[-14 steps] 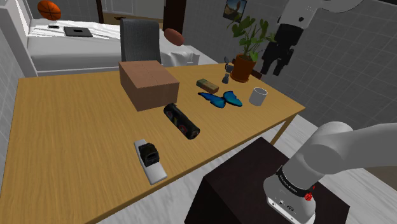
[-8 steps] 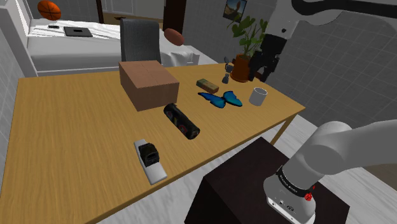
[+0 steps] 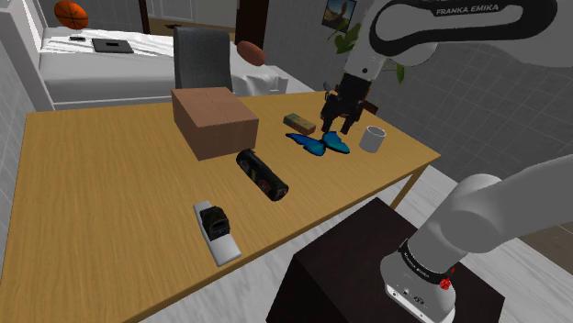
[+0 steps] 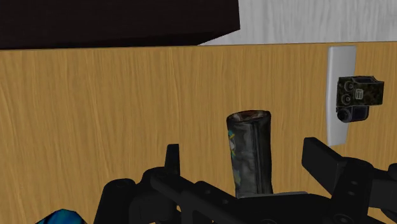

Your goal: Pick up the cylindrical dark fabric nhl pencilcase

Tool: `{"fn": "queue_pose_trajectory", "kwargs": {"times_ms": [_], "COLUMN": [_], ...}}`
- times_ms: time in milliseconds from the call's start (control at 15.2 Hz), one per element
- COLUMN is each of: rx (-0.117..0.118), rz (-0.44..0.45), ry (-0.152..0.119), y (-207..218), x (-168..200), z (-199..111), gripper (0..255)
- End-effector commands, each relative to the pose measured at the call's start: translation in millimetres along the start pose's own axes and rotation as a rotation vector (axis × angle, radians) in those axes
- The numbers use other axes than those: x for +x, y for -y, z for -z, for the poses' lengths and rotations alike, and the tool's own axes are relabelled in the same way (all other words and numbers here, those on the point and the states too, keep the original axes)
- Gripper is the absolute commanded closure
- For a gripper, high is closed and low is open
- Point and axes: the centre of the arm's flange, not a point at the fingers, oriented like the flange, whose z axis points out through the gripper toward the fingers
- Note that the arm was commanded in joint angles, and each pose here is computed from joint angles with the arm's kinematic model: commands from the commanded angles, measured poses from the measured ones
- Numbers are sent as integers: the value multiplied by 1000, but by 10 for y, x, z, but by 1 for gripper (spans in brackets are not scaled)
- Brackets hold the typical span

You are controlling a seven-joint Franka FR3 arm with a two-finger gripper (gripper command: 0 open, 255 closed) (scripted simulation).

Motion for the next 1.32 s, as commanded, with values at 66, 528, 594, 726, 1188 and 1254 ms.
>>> {"fn": "queue_pose_trajectory", "kwargs": {"times_ms": [66,528,594,726,1188,1254], "rx": [17,56,62,73,109,109], "rz": [4,16,17,21,32,32], "ry": [-6,-12,-13,-15,-22,-22], "y": [80,324,362,439,707,696], "x": [221,764,842,998,1503,1508], "z": [-299,-975,-1071,-1261,-1870,-1921], "gripper": [0,0,0,0,0,0]}}
